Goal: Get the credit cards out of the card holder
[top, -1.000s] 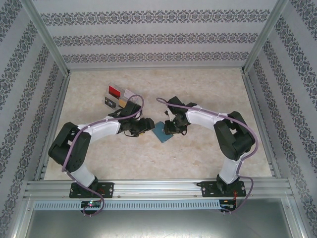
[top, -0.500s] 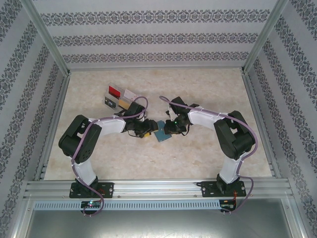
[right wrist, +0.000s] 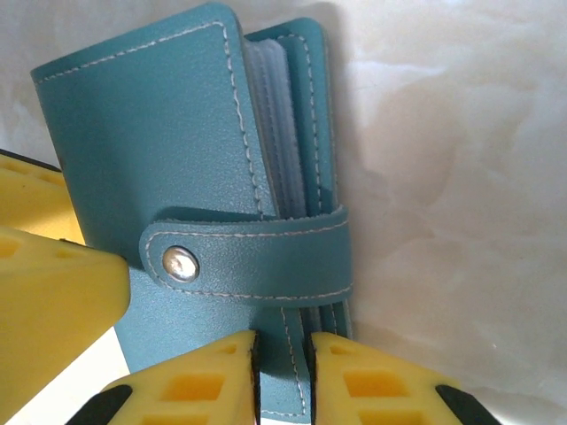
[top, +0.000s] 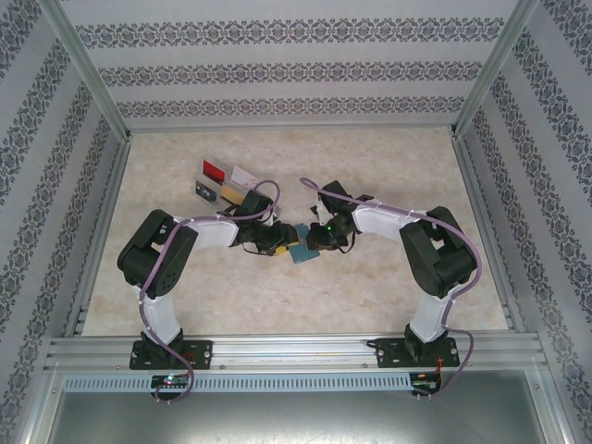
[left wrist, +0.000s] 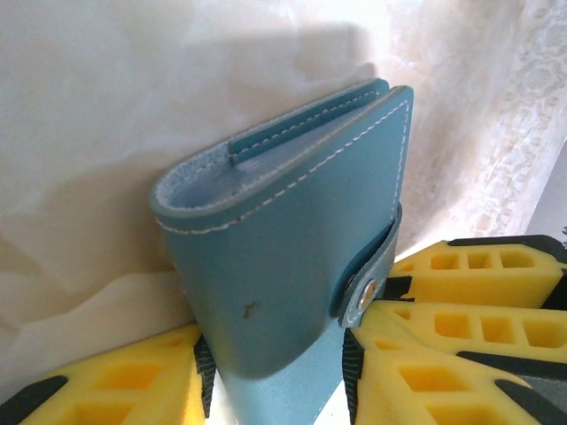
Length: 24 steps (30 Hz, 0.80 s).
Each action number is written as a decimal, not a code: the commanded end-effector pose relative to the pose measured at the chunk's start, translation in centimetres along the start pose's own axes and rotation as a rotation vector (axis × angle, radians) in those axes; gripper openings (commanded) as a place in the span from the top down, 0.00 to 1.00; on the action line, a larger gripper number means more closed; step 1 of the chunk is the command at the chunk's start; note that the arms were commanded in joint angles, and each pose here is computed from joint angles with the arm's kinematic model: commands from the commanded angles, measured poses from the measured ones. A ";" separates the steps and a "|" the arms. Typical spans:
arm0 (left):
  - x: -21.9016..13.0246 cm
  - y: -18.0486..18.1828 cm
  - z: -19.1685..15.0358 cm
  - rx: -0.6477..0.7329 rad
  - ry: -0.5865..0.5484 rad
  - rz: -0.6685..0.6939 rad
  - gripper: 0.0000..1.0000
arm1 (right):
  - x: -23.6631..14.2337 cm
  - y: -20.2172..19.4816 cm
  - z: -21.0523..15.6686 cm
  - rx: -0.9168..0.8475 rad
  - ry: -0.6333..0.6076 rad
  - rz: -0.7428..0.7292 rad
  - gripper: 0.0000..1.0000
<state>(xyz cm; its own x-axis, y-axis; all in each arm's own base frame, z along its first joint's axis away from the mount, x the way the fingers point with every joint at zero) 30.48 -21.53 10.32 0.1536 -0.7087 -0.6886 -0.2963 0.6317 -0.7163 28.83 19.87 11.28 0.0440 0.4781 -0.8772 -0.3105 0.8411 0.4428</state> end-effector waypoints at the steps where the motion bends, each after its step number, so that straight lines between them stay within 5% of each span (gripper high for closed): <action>1: 0.3 -1.4 0.3 0.033 0.015 -0.100 0.56 | 0.9 -1.0 -0.8 0.040 0.024 -0.004 0.78; 8: 0.1 -1.6 0.2 0.060 0.013 -0.134 0.74 | -1.3 -0.8 -0.2 0.065 -0.061 0.080 0.71; 13: -0.5 -1.8 0.3 0.101 -0.016 -0.111 0.91 | -3.6 -0.8 -0.2 0.070 -0.127 -0.013 0.65; 24: -0.7 -1.9 0.2 0.122 -0.019 -0.093 0.98 | -3.3 0.8 1.6 0.023 -0.141 -0.105 0.59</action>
<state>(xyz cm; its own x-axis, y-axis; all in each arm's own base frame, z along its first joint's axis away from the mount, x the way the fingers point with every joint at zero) 31.07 -22.03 10.99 0.1810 -0.7547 -0.6306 -0.2084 0.5972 -0.7745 29.54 18.66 15.12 0.2128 0.4637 -0.8600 -0.2790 0.8724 0.4013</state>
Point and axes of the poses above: each hand's point on the last joint's axis, 136 mm out from that joint toward the fingers, its own x axis out along the fingers, its own y axis along the line the jaws close on, z = x × y, the point moved 10 cm from there along -x, back along the fingers, and after that the axes turned 8 degrees about -x, right-handed, at the moved point
